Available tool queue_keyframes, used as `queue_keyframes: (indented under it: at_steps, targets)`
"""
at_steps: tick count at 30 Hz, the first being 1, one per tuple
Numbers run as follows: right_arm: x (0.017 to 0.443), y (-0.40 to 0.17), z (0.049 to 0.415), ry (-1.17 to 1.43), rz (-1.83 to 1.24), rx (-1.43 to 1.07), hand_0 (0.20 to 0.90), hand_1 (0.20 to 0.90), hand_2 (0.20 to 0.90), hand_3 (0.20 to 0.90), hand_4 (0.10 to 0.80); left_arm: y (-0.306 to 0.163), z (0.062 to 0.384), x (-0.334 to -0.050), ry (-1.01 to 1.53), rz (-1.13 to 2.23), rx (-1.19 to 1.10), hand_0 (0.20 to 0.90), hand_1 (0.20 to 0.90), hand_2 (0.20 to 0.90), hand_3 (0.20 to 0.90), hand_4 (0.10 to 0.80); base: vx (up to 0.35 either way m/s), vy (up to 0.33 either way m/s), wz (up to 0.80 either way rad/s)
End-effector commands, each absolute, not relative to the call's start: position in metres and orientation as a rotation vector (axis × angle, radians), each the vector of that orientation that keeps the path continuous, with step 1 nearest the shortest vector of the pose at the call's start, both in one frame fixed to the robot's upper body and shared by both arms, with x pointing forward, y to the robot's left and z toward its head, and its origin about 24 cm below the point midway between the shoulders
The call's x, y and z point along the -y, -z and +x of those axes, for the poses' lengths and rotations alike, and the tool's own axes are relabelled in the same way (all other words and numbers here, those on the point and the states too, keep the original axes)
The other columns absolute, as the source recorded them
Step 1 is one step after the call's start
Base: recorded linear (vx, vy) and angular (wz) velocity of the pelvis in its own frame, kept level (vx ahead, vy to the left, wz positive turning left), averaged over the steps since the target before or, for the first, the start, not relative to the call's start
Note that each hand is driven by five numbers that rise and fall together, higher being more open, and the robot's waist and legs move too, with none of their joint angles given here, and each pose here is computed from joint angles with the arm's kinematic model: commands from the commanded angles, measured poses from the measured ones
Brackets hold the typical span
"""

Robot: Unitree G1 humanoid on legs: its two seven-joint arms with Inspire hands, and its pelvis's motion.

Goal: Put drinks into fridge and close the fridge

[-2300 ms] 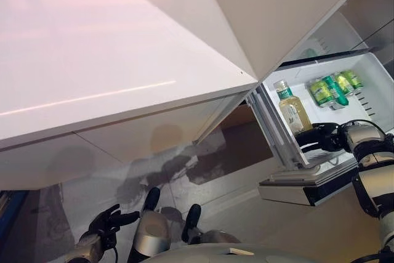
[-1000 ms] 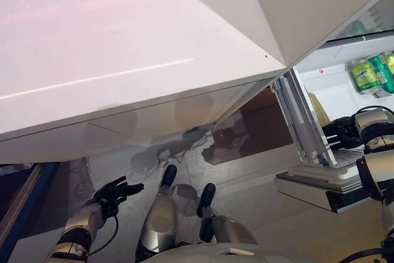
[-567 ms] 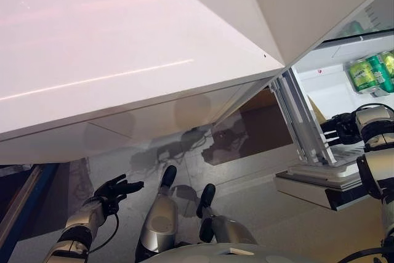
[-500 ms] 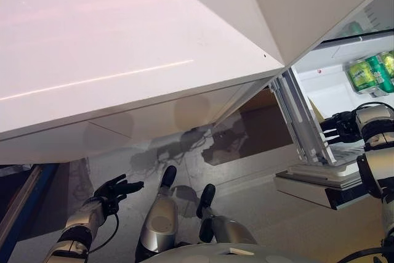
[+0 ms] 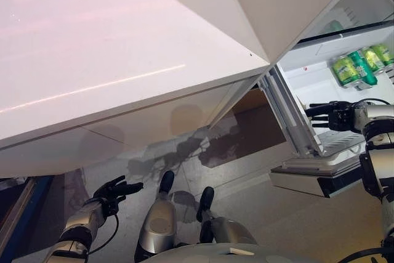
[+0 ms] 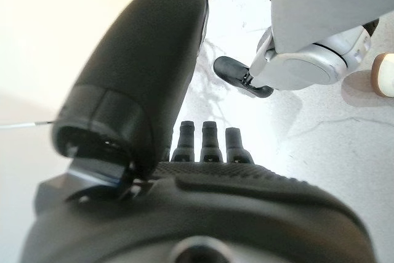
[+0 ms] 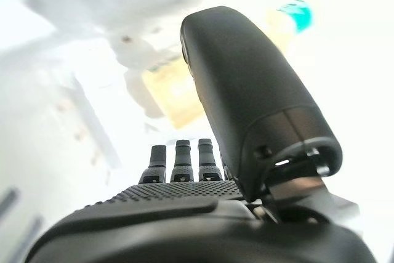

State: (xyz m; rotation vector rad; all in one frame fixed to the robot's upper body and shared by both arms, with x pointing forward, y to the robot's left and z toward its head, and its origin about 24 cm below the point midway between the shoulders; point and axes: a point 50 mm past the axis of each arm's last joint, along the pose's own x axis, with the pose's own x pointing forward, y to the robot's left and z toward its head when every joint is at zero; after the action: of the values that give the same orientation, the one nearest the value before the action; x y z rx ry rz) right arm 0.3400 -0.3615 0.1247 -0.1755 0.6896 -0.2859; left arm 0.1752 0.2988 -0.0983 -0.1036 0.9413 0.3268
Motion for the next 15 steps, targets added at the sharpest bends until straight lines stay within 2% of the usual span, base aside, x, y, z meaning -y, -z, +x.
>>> queue_keyframes:
  at_steps: [1,3,8,15]
  targets:
    - [0.387,-0.179,0.337,0.397,-0.39,-0.428,0.9,0.9,0.9,0.9,0.8,0.115,0.141,-0.301,-0.328,-0.067,-1.059,0.9,0.9,0.9,0.9,0.8,0.005,0.045,-0.09]
    - [0.384,-0.19,0.34,0.413,-0.406,-0.348,0.9,0.9,0.9,0.9,0.8,0.117,0.138,-0.3,-0.33,-0.071,-1.067,0.9,0.9,0.9,0.9,0.8,-0.005,0.05,-0.14]
    - [0.37,-0.235,0.334,0.553,-0.428,0.029,0.9,0.9,0.9,0.9,0.8,0.128,0.122,-0.292,-0.325,-0.105,-1.127,0.9,0.9,0.9,0.9,0.8,-0.006,0.078,-0.13]
    - [0.348,-0.264,0.295,0.645,-0.327,0.49,0.9,0.9,0.9,0.9,0.8,0.143,0.103,-0.271,-0.283,-0.168,-1.166,0.9,0.9,0.9,0.9,0.8,-0.018,0.076,-0.05]
